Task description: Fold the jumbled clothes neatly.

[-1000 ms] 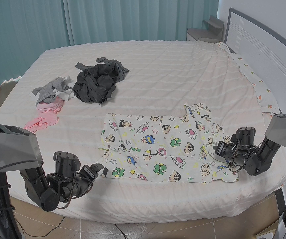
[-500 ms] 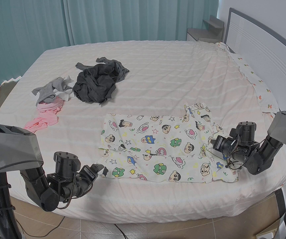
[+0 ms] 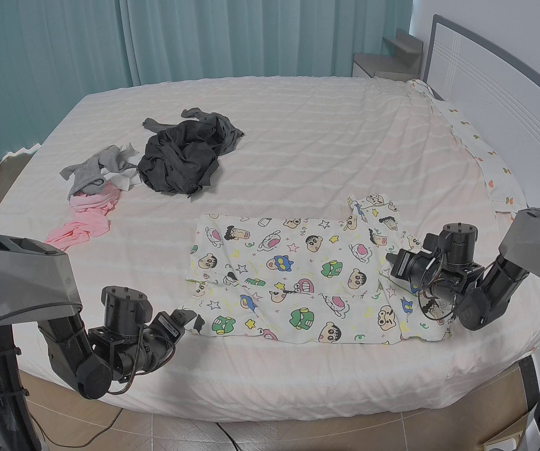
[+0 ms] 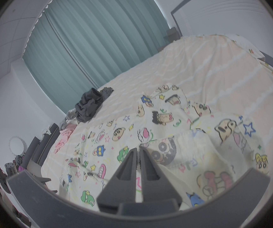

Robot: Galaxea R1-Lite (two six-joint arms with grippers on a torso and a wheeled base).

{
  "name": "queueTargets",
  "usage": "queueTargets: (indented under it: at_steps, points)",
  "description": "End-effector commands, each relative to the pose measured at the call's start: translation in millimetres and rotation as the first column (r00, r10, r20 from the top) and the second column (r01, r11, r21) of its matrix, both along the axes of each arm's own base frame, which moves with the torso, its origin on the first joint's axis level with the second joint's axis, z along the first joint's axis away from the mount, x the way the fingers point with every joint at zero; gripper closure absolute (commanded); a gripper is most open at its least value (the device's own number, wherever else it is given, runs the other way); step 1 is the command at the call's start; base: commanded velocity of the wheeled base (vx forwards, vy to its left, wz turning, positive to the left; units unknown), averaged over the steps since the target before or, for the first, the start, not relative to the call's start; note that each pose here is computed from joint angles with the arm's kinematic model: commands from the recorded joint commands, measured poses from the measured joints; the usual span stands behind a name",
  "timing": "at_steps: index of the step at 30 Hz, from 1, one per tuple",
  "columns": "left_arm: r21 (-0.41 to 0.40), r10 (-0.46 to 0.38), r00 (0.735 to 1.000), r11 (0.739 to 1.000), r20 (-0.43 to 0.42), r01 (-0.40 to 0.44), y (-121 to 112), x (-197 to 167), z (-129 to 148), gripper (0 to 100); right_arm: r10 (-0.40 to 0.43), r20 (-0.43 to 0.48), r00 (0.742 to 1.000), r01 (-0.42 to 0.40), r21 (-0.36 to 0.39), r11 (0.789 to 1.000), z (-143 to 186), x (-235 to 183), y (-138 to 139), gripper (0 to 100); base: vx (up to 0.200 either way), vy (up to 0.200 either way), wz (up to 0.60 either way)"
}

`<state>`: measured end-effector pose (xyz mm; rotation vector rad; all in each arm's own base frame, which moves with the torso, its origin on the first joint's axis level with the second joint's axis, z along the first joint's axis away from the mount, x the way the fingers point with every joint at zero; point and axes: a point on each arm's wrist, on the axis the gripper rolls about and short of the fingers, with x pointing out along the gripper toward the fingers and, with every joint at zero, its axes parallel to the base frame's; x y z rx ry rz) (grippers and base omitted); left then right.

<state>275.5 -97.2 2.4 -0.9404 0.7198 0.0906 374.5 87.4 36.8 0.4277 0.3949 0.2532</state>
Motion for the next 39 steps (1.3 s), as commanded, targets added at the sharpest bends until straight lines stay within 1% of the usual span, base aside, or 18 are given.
queueTargets:
  at_steps: [1, 6, 8, 10, 11, 13, 17, 21, 23, 27, 28, 30, 31, 32, 33, 36, 37, 39]
  points:
    - [0.001, 0.001, 1.0, 1.0, -0.002, -0.001, 0, 0, -1, 0, 0.008, 0.017, 1.0, -0.008, -0.001, 1.0, -6, 7, 5, 100, 0.0, 0.0, 0.0]
    - [0.001, 0.001, 1.0, 1.0, -0.002, -0.001, 0, 0, -1, 0, 0.03, 0.023, 0.999, -0.029, -0.031, 0.999, -18, 12, 13, 100, 0.0, 0.0, 0.0]
    - [0.001, 0.001, 1.0, 1.0, -0.003, -0.001, 0, 0, -1, 0, 0.025, 0.021, 0.999, -0.024, -0.041, 0.999, -21, 14, 13, 100, 0.0, 0.0, 0.0]
    - [0.001, 0.001, 1.0, 1.0, -0.003, -0.001, 0, 0, -1, 0, -0.012, 0.021, 1.0, 0.013, -0.064, 0.998, -28, 20, 13, 100, 0.0, 0.0, 0.0]
    - [0.001, 0.001, 1.0, 1.0, -0.003, -0.001, 0, 0, -1, 0, -0.017, 0.022, 1.0, 0.018, -0.063, 0.998, -29, 21, 13, 0, 0.0, 0.0, 0.0]
    - [0.001, -0.001, 1.0, 1.0, -0.003, 0.001, 0, 0, -1, 0, -0.014, 0.031, 0.999, 0.016, -0.06, 0.998, -27, 21, 13, 0, 0.0, 0.0, 0.0]
    - [0.002, 0.001, 1.0, 1.0, -0.005, -0.001, 0, 0, -1, 0, -0.018, 0.123, 0.992, 0.02, -0.009, 1.0, -1, 15, 11, 0, 0.0, 0.0, 0.0]
    - [0.003, -0.001, 1.0, 1.0, -0.009, 0.001, 0, 0, -3, 0, -0.023, 0.141, 0.99, 0.016, 0.053, 0.998, 20, 5, 7, 0, 0.0, 0.0, 0.0]
    - [0.004, 0.001, 1.0, 1.0, -0.009, -0.001, 0, 0, -3, 0, -0.041, 0.129, 0.991, 0.032, 0.072, 0.997, 28, -3, -10, 0, 0.0, 0.0, 0.0]
    - [0.005, 0.002, 1.0, 1.0, -0.008, -0.002, 0, 0, -3, 0, -0.043, 0.048, 0.998, 0.038, 0.087, 0.996, 23, -26, -55, 0, 0.0, 0.0, 0.0]
    - [0.004, 0.001, 1.0, 1.0, -0.009, -0.001, 0, 0, -3, 0, -0.043, 0.044, 0.998, 0.039, 0.087, 0.995, 23, -27, -57, 0, 0.0, 0.0, 0.0]
    - [0.005, -0.001, 1.0, 1.0, -0.01, 0.001, -1, 0, -3, 0, -0.017, -0.025, 1.0, 0.02, 0.114, 0.993, 16, -50, -90, 0, 0.0, 0.0, 0.0]
    - [0.005, -0.001, 1.0, 1.0, -0.01, 0.001, -1, 0, -3, 0, -0.017, -0.025, 1.0, 0.02, 0.114, 0.993, 16, -50, -90, 0, 0.0, 0.0, 0.0]
    - [0.005, -0.002, 1.0, 1.0, -0.01, 0.002, -1, 0, -3, 0, -0.017, -0.048, 0.999, 0.023, 0.128, 0.992, 14, -61, -110, 0, 0.0, 0.0, 0.0]
    - [0.005, -0.004, 1.0, 1.0, -0.01, 0.004, -2, -1, -3, 0, -0.02, -0.06, 0.998, 0.028, 0.124, 0.992, 12, -64, -116, 0, 0.0, 0.0, 0.0]
    - [0.007, -0.007, 1.0, 1.0, -0.016, 0.007, -2, -1, -5, 0, -0.025, -0.11, 0.994, 0.032, 0.066, 0.997, -2, -70, -129, 0, 0.0, 0.0, 0.0]
    - [0.008, -0.007, 1.0, 1.0, -0.017, 0.007, -3, -1, -5, 0, -0.005, -0.138, 0.99, 0.009, 0.03, 1.0, -12, -75, -132, 0, 0.0, 0.0, 0.0]
    - [0.008, -0.007, 1.0, 1.0, -0.017, 0.007, -3, -1, -5, 0, 0.041, -0.157, 0.987, -0.042, -0.001, 0.999, -23, -80, -135, 0, 0.0, 0.0, 0.0]
